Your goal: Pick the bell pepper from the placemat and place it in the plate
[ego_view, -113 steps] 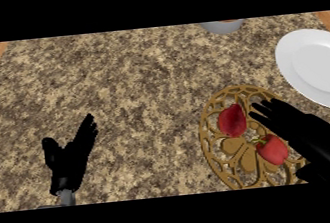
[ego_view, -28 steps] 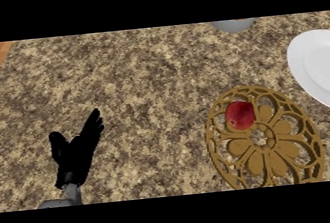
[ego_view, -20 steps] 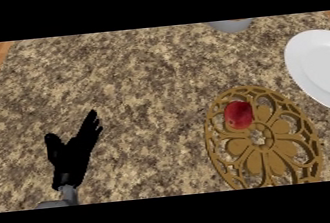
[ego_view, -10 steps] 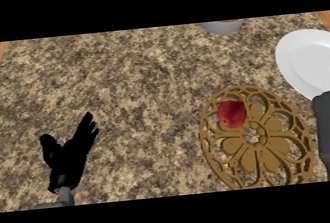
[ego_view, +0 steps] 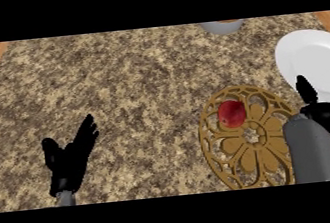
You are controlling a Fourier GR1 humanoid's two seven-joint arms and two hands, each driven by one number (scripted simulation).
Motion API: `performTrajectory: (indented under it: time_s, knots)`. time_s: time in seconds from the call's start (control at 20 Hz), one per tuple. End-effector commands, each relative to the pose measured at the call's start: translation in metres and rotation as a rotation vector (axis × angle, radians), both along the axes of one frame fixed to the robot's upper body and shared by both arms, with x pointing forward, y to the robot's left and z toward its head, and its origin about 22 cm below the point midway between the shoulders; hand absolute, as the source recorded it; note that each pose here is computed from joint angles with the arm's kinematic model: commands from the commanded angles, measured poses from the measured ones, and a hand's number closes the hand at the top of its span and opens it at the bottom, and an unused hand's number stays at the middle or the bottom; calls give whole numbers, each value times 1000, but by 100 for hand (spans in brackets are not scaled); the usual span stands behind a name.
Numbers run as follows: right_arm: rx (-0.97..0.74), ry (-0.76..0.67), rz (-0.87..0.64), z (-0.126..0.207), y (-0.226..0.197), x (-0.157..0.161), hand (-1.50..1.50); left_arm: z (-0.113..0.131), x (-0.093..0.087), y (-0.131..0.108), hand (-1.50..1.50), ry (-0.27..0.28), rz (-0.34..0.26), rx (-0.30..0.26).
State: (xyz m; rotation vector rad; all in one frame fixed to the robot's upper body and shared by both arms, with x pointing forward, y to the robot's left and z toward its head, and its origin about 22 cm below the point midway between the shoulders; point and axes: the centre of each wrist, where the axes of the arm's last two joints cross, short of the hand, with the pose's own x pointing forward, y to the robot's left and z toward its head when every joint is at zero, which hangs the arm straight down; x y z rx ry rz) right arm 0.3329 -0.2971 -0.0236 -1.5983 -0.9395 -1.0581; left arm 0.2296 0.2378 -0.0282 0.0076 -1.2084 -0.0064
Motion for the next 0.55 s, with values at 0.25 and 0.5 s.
performTrajectory:
  time_s: [0.25,0.5]
  knots:
    - [41,29,34,-16,26,8,-150,-4,5,-12,0,23,-15,7]
    - [73,45,36,-27,28,-5,-150,2,6,-14,0,32,-27,-10]
